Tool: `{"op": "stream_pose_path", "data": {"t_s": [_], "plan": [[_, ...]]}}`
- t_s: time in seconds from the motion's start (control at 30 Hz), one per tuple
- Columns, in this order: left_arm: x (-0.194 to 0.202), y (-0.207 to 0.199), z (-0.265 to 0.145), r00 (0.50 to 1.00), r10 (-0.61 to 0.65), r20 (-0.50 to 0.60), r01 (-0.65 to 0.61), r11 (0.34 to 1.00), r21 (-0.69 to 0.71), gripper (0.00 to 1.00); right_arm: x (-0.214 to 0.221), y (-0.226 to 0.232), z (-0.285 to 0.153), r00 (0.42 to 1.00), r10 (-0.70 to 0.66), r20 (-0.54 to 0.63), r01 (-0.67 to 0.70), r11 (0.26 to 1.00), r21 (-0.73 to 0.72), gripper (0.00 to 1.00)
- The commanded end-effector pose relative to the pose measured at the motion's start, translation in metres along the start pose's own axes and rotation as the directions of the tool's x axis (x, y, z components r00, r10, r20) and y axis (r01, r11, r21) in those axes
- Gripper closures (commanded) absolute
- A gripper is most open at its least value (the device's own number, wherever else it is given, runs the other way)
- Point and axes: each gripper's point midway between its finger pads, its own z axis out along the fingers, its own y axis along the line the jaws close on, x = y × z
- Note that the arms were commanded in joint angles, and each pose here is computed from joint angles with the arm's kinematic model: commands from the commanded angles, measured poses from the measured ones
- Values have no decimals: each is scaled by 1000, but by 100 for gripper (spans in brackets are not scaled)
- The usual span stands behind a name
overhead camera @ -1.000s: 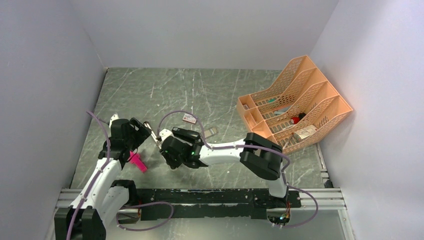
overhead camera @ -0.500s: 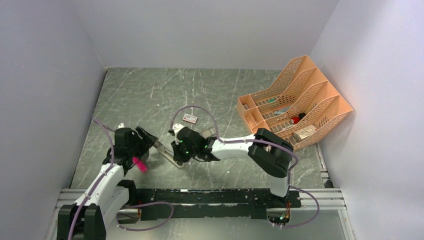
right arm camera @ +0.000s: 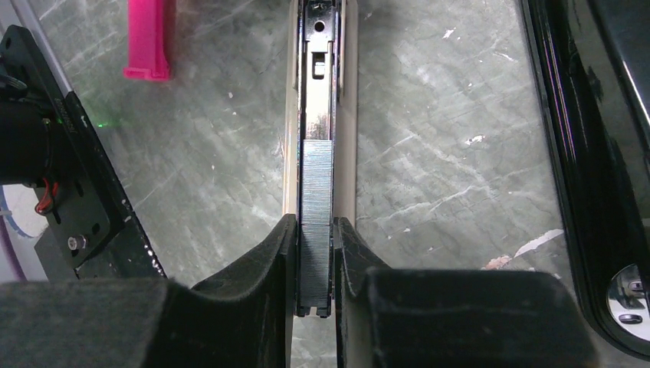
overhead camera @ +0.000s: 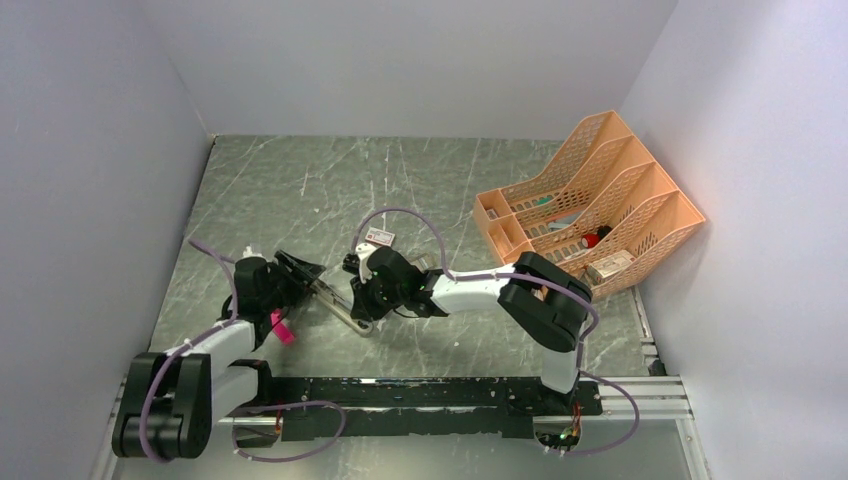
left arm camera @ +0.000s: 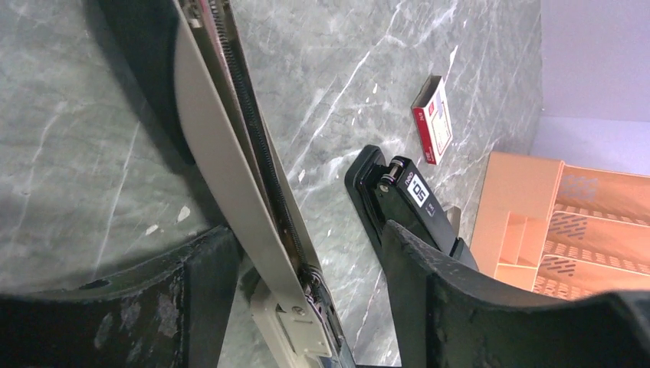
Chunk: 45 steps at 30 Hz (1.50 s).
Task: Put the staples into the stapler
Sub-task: Close the stapler at the center of the board.
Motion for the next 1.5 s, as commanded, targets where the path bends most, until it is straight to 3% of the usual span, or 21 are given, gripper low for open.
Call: {"op": "stream_pose_path", "data": {"t_s": [0.0,0.1,0.27,0.47,0.6,0.9,1.23,1.47], "plan": [[-6,-6,5,999,-32,40,29,997,68,31,6,1,-7,999,-35,-14,35,999,-7,100],[-9,-13,7,998,-6,66,-2,992,126,37,7,1,-8,998,-56,-14,56,998,-10,100],[-12,-46,1,984,144,102,-168,941,292,56,8,-16,-5,991,-134,-9,134,989,56,100],[-14,-63,-13,930,326,171,-366,876,316,66,5,-32,4,970,-242,-4,242,965,102,100],[-6,-68,-22,871,446,209,-488,838,244,62,-9,-42,3,948,-313,59,302,942,143,100],[57,-63,-25,786,613,78,-614,761,210,49,-30,-59,2,910,-389,143,370,918,140,100],[99,-57,-24,754,656,-37,-635,742,214,33,-31,-70,-6,897,-406,174,385,912,141,100],[102,-57,-33,727,683,-67,-661,723,200,21,-29,-76,-11,895,-413,168,395,909,129,100]]}}
